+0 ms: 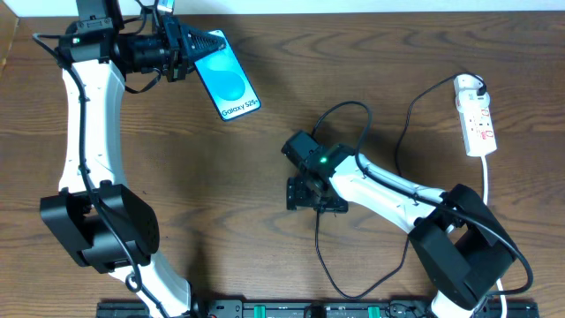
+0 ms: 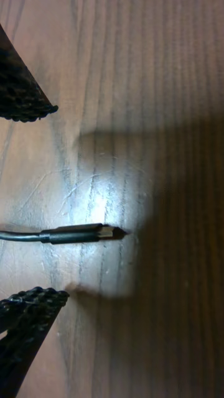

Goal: Plug charger to phone and switch on socket
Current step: 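Lower the right gripper onto the black cable's plug end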

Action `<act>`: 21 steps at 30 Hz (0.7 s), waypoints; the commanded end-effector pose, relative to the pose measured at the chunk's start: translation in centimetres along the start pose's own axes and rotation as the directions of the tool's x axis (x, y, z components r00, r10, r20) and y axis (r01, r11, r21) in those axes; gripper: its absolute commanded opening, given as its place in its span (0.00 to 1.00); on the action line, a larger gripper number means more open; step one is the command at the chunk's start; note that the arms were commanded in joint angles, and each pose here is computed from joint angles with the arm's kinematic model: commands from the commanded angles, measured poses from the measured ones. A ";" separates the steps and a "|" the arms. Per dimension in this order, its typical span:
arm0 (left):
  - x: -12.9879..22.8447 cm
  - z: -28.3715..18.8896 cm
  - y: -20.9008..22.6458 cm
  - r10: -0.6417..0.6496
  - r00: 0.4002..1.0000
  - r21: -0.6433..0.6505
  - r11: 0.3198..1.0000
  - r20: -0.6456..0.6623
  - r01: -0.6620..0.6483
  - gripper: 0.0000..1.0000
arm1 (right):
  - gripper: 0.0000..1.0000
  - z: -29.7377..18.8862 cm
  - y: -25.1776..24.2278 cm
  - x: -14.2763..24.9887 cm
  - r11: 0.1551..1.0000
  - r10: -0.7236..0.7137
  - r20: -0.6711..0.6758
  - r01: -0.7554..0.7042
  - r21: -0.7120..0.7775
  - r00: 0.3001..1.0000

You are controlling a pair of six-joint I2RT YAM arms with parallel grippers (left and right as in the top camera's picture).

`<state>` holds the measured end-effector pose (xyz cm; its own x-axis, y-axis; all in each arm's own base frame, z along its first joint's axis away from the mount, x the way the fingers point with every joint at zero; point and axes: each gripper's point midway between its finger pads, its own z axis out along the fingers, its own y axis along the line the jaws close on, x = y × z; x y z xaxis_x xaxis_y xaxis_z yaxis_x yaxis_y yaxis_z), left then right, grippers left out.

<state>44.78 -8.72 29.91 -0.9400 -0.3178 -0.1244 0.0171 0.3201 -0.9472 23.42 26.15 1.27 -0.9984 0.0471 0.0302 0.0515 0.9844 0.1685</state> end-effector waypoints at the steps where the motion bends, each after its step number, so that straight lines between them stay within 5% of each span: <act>1: 0.3 -0.3 -0.7 0.010 1.000 0.020 1.000 -0.002 -0.010 0.07 | 0.82 -0.1 0.5 -0.1 1.000 0.000 0.026 0.000 0.017 1.000; 7: 0.3 -0.3 -0.7 0.010 1.000 0.020 1.000 -0.002 -0.010 0.08 | 0.66 0.5 0.3 -0.2 0.999 0.005 0.041 -0.007 0.042 0.999; 21: 0.4 -0.3 -0.6 0.004 1.000 0.018 1.000 -0.004 -0.004 0.07 | 0.65 0.9 -0.7 -0.6 0.996 0.021 0.072 -0.028 0.088 0.997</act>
<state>44.77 -8.72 29.89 -0.9401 -0.3179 -0.1229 0.0156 0.3201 -0.9472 23.62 25.82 0.45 -0.9976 0.0692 -0.0083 0.0679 0.9916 0.1102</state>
